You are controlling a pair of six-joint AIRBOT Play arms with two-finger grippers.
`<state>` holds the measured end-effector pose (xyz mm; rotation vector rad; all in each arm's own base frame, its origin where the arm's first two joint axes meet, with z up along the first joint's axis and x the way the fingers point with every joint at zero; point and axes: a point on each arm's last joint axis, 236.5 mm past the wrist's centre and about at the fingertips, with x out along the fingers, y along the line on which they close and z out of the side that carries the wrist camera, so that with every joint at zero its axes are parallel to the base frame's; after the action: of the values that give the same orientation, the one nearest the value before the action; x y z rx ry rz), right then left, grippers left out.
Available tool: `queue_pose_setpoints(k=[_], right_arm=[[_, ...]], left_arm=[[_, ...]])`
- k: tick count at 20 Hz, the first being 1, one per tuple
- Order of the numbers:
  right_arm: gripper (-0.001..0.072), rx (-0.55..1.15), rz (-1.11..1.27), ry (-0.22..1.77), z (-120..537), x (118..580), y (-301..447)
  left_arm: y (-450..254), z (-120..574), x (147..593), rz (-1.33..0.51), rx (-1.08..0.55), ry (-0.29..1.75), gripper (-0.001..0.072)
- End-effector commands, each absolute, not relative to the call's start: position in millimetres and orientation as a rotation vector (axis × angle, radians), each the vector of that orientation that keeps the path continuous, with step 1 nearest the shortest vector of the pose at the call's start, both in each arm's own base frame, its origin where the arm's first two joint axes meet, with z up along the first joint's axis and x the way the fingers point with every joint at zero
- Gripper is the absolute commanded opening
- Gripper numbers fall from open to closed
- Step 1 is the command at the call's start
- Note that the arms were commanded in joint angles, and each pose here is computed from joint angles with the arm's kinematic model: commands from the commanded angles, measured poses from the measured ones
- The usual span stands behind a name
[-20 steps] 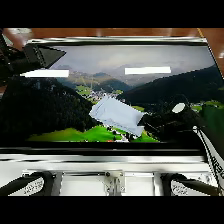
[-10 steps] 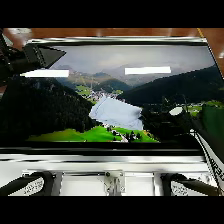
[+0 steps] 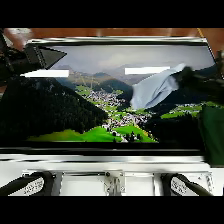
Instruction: Fold the shirts.
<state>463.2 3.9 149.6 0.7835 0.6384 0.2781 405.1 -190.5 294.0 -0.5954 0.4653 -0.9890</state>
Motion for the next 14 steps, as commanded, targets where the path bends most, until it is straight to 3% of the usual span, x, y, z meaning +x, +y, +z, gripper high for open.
queue_pose_setpoints(k=[1,8,14], right_arm=[[0.0061,0.811,0.149,0.555,199,442,-85],[0.0061,0.797,-0.294,0.407,199,363,-271],[0.0061,0.825,-0.469,0.406,182,313,-326]], left_arm=[[-193,294,404,-0.987,-0.629,0.489,0.0042],[-225,286,358,-1.167,-0.582,0.606,0.0042],[-240,285,344,-1.219,-0.568,0.63,0.0042]])
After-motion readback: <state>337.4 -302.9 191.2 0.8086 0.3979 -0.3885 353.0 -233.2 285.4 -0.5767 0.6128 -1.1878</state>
